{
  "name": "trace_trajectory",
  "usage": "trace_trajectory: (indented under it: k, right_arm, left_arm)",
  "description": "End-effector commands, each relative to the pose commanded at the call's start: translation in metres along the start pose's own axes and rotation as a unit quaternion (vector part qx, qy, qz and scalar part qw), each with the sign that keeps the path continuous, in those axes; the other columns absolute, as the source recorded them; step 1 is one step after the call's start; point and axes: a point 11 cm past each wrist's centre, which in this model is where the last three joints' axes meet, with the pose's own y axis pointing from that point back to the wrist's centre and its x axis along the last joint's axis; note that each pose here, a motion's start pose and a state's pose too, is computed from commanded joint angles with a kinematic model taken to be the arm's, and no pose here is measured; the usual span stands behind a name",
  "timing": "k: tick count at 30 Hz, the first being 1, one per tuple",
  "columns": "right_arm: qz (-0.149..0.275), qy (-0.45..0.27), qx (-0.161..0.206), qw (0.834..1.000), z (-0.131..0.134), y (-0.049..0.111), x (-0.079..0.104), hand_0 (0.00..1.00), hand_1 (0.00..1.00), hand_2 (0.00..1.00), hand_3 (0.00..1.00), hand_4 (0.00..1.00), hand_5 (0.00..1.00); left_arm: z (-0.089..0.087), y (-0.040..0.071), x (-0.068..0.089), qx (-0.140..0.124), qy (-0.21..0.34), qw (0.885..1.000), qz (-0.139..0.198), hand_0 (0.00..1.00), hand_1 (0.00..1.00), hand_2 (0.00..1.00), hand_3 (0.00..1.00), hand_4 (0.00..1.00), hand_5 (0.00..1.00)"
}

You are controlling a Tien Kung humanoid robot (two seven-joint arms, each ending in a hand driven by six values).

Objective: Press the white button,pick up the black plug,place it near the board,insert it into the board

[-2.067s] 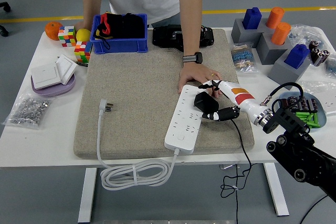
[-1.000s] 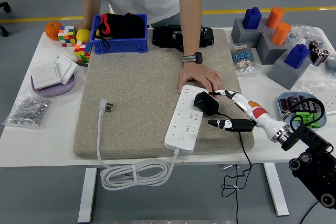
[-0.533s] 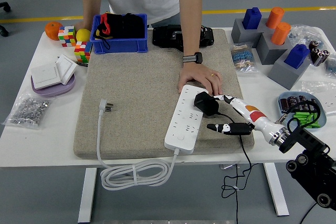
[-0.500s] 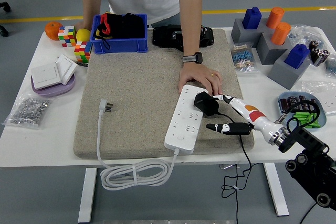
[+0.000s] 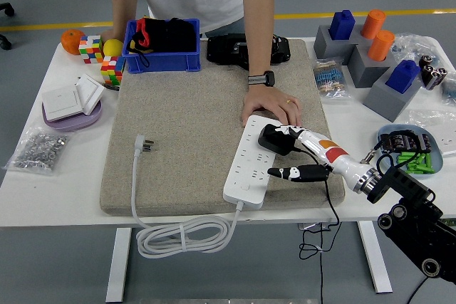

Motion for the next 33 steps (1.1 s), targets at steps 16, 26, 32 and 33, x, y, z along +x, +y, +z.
trace_trajectory:
  k: [16,26,32,33]
  right_arm:
    - [-0.014,0.023,-0.004,1.0,0.004,-0.013,0.004,0.978,0.931,0.892,0.856,0.998,0.727]
    - [-0.02,0.024,0.003,1.0,0.0,-0.014,-0.001,0.978,0.929,0.891,0.85,0.998,0.721]
    - [-0.015,0.024,0.001,1.0,0.001,-0.014,0.003,0.978,0.929,0.89,0.849,0.998,0.719]
    - [-0.016,0.024,0.0,1.0,0.002,-0.014,0.003,0.978,0.929,0.89,0.849,0.998,0.719]
  left_arm:
    - [0.001,0.0,0.0,-0.001,0.001,1.0,0.0,0.741,0.719,0.695,0.764,0.683,0.288]
    - [0.0,0.0,-0.001,0.0,0.002,1.0,-0.001,0.742,0.719,0.695,0.763,0.683,0.29]
    - [0.0,0.0,-0.002,-0.001,0.002,1.0,-0.002,0.742,0.719,0.695,0.763,0.683,0.289]
    - [0.0,0.0,-0.002,-0.001,0.002,1.0,-0.002,0.742,0.719,0.695,0.763,0.683,0.289]
